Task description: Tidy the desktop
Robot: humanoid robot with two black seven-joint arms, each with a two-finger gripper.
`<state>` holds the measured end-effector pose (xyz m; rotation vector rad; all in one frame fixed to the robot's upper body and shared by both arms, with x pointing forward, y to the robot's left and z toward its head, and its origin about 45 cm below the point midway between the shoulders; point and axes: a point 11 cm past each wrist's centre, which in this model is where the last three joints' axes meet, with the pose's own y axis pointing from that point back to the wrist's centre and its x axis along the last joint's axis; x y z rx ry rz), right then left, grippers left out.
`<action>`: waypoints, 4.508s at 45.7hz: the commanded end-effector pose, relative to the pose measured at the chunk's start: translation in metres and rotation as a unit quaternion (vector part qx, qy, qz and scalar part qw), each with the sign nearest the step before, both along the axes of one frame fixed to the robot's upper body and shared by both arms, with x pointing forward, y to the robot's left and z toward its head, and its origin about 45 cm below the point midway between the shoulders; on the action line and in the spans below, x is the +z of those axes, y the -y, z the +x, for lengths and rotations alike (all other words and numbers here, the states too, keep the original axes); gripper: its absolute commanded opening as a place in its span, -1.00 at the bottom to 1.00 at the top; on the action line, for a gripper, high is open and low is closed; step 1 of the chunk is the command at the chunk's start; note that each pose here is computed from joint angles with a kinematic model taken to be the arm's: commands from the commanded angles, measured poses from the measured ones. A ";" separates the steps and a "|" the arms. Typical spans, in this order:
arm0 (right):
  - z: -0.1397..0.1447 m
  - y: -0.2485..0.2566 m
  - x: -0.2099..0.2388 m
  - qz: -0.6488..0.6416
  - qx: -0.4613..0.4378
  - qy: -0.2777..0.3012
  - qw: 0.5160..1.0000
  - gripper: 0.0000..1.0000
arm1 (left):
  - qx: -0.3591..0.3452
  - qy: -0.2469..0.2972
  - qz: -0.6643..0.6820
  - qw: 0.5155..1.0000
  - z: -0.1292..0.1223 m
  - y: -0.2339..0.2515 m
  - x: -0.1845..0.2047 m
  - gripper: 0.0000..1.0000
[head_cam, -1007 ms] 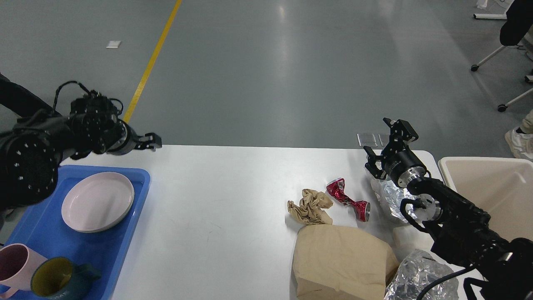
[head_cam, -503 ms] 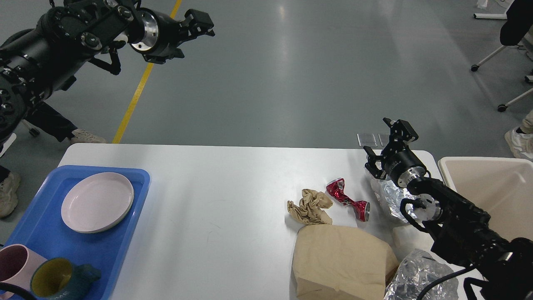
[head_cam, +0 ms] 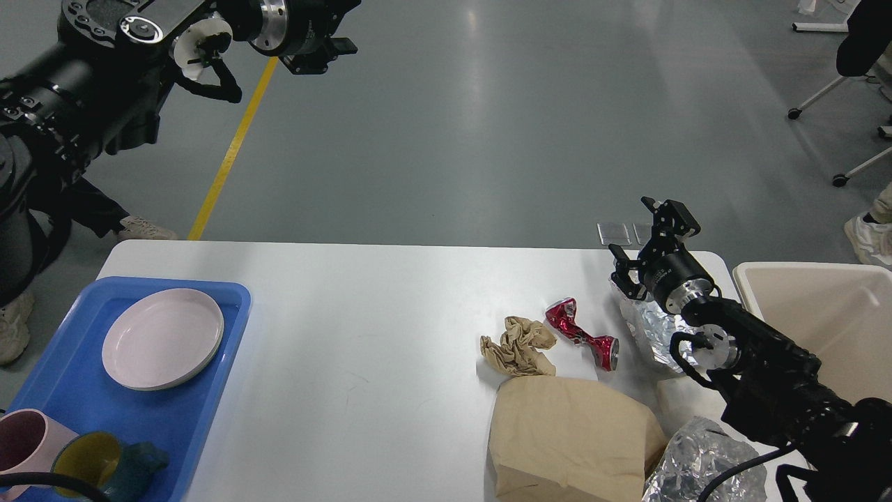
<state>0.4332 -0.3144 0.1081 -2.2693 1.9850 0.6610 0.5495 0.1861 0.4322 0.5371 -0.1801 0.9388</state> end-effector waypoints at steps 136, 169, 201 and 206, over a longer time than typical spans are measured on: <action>0.000 0.000 0.000 0.000 0.000 0.000 1.000 1.00 | 0.212 -0.109 -0.555 0.797 -0.095 -0.061 -0.293 0.94; 0.000 0.000 0.000 0.000 0.000 0.000 1.000 1.00 | 0.211 -0.109 -0.555 0.797 -0.095 -0.060 -0.293 0.94; 0.005 0.024 0.008 -0.018 -0.027 -0.001 0.999 1.00 | 0.211 -0.109 -0.556 0.797 -0.095 -0.060 -0.293 0.94; 0.006 0.041 0.016 0.000 -0.056 0.009 0.998 1.00 | 0.211 -0.109 -0.555 0.797 -0.095 -0.061 -0.293 0.94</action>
